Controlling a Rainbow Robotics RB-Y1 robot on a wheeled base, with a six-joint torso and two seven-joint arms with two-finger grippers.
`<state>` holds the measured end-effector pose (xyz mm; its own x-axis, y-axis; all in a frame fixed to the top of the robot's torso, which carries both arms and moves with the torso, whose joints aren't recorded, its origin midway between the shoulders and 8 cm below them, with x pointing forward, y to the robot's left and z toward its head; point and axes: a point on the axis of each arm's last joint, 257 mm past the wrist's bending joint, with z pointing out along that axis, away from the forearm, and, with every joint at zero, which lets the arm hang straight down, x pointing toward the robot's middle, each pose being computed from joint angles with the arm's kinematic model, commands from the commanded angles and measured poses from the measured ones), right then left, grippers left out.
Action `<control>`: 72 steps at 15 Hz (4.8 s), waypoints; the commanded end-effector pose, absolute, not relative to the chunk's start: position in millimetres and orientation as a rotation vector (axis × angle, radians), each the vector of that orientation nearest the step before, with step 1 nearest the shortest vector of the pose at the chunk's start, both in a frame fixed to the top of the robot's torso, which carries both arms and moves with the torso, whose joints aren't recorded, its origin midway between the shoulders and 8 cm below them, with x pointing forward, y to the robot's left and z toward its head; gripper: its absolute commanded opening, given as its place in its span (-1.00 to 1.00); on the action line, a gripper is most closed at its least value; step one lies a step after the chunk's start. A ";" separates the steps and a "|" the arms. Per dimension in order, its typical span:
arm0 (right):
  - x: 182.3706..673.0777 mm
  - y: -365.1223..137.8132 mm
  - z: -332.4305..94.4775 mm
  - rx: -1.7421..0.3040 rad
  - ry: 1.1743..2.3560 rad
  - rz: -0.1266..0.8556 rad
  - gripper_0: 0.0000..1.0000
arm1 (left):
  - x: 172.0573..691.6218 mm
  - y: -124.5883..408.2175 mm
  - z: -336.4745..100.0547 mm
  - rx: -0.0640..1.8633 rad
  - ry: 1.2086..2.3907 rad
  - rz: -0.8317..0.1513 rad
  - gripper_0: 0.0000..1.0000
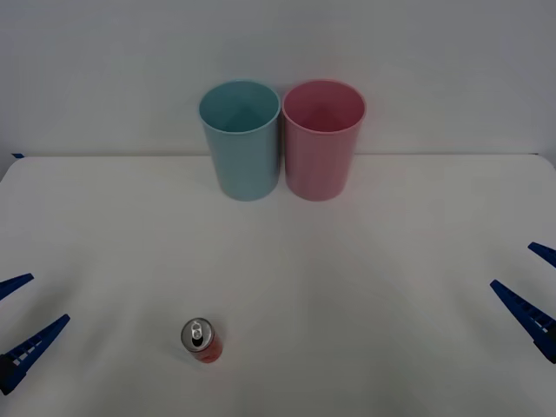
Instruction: Grasp the object on the table and drop it into the matching bin: aluminum can to the light blue bin, PET bottle to the pink bin.
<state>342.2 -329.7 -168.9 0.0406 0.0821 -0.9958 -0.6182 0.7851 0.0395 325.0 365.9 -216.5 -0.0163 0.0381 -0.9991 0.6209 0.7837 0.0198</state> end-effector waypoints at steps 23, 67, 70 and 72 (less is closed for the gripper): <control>342.3 -329.7 -168.9 -0.465 1.441 0.567 1.00 | 281.5 274.9 -316.3 0.906 1.526 -0.640 1.00; 342.3 -329.7 -168.9 -0.465 1.441 0.567 1.00 | 353.5 149.0 -342.5 0.889 1.438 -0.765 -1.00; 342.3 -329.7 -168.9 -0.465 1.441 0.567 1.00 | 361.8 152.1 -335.8 0.878 1.431 -0.758 -1.00; 342.3 -329.7 -168.9 -0.465 1.441 0.567 1.00 | 369.1 158.2 -328.8 0.859 1.424 -0.746 -1.00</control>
<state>342.3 -329.7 -168.9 0.0406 0.0821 -0.9958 -0.6182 0.7851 0.0395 365.9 155.0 -332.1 0.0238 0.0688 -0.9973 0.8614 0.5048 0.0554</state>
